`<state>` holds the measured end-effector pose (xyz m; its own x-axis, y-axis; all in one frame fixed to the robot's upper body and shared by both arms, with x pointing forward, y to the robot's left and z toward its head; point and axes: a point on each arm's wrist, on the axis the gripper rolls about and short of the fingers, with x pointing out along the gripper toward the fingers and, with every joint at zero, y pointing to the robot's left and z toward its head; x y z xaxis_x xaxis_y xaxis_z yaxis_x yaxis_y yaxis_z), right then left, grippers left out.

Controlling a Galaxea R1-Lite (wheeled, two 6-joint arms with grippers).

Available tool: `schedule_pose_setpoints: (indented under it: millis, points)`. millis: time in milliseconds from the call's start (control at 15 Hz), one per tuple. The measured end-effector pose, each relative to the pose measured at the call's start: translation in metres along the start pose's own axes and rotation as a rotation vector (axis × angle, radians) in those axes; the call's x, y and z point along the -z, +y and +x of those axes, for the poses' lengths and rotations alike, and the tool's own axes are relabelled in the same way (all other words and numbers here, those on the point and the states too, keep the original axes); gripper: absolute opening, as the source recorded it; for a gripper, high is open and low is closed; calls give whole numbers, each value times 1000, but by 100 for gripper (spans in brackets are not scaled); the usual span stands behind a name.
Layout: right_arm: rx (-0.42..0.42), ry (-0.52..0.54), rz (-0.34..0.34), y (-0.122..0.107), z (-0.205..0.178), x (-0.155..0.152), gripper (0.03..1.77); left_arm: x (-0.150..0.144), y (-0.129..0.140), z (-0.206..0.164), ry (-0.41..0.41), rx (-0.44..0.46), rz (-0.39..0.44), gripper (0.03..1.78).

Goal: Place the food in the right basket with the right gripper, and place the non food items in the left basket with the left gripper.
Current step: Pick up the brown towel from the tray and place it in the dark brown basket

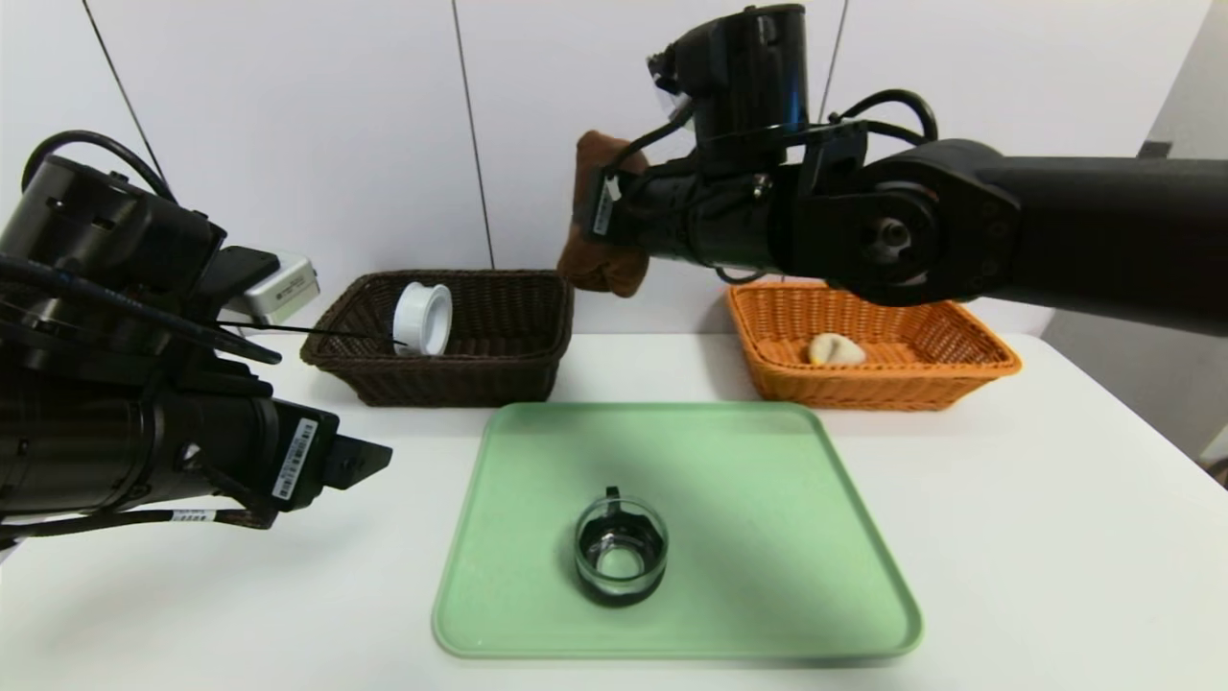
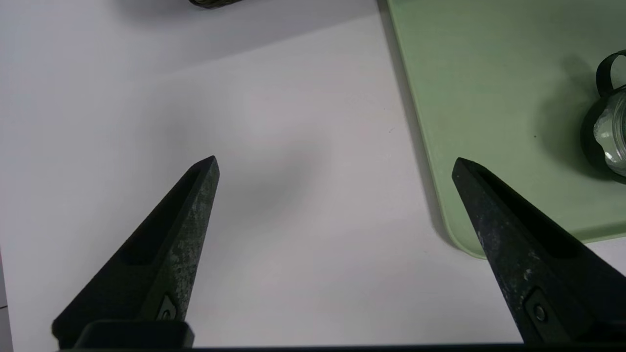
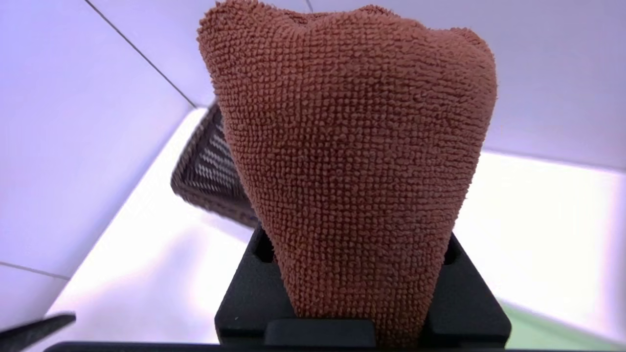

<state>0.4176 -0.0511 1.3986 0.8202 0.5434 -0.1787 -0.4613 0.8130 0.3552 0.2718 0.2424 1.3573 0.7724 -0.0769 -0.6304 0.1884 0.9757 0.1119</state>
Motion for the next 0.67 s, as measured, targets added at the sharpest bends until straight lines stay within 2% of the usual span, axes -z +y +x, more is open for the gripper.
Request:
schedule_pose_setpoints:
  millis: [200,667]
  points:
    - [-62,-101,1,6,21,8,51,2,0,-2,-2,2,4,169]
    - [-147,-290,-79,6,77,55,51,4,-2,6,-15,9,2,169]
